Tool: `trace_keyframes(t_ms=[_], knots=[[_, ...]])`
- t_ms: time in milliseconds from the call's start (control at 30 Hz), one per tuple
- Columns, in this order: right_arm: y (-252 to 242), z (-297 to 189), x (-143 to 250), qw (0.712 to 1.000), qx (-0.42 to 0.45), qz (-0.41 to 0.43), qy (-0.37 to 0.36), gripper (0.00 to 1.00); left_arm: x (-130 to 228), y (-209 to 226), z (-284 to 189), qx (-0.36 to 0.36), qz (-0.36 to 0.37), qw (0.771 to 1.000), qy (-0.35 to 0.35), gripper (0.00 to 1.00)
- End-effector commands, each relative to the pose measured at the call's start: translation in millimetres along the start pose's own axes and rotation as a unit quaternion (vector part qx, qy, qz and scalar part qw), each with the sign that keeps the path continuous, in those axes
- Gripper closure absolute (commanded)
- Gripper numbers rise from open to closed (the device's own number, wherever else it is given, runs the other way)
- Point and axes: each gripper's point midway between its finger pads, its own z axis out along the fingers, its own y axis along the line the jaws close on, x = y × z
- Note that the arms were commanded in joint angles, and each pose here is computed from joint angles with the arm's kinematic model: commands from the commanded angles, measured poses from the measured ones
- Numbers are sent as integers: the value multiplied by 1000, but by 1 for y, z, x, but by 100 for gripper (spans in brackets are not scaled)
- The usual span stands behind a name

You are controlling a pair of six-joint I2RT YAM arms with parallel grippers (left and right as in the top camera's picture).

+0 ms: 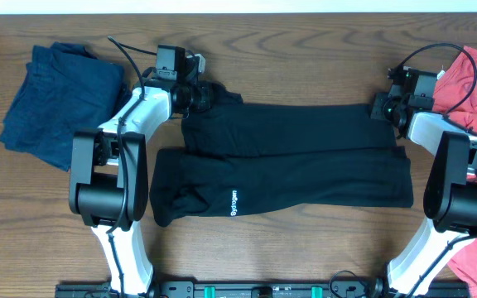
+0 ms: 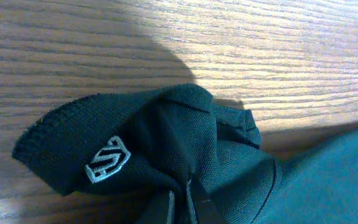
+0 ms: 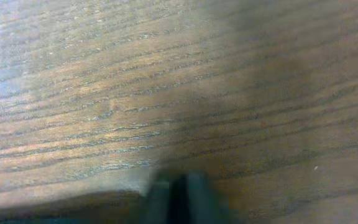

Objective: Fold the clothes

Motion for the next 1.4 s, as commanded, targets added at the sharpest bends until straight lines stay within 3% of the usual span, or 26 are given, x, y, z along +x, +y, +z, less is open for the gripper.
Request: trace_keyframes(t_ms=[0, 233, 433, 633, 867, 1100, 1367], knots=[[-4, 11, 24, 999, 15, 2, 35, 99, -1, -2, -4, 1, -4, 1000, -3, 94], [-27, -6, 15, 996, 85, 22, 27, 99, -5, -6, -14, 3, -3, 1000, -8, 94], [-38, -64, -13, 990, 138, 40, 4, 99, -5, -24, -56, 4, -2, 1000, -11, 94], [-35, -133, -11, 984, 164, 61, 20, 99, 30, -39, -109, -10, -25, 999, 41, 94], [-53, -189, 30, 963, 242, 70, 90, 99, 79, -44, -149, -30, -59, 991, 117, 94], [-63, -212, 73, 936, 293, 104, 166, 99, 127, -38, -160, -54, -99, 972, 207, 94], [-61, -215, 81, 933, 290, 105, 185, 99, 172, -38, -147, -64, -95, 956, 269, 94]])
